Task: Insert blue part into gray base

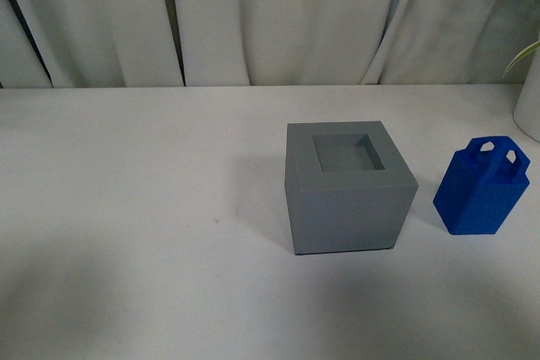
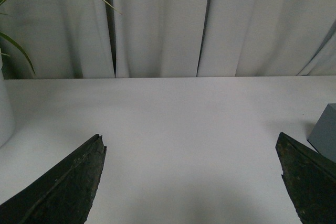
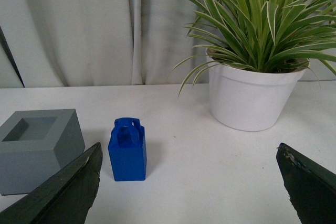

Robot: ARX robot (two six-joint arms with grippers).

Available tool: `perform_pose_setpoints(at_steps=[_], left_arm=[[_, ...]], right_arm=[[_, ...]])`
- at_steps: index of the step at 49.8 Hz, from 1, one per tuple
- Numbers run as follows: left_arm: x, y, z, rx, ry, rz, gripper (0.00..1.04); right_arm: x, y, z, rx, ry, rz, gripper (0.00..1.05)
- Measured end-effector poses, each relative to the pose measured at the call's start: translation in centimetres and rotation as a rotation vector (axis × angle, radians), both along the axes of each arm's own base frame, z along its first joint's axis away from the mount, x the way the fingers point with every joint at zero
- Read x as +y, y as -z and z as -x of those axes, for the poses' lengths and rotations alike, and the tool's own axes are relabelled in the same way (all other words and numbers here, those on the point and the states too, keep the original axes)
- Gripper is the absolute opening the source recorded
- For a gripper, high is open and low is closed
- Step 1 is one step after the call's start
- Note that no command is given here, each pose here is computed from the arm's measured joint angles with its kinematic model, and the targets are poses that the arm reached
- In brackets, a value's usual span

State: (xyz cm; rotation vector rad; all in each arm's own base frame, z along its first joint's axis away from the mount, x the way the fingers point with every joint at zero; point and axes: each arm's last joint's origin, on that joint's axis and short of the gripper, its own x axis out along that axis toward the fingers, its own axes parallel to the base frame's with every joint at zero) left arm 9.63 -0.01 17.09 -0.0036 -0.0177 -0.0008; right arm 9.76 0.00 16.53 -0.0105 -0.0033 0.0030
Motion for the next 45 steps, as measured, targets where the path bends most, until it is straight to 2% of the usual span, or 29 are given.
perform_pose_setpoints(at_steps=[45], left_arm=[[0.00, 0.00, 0.00, 0.000, 0.000, 0.000, 0.99]], right_arm=[[0.00, 0.00, 0.00, 0.000, 0.000, 0.000, 0.97]])
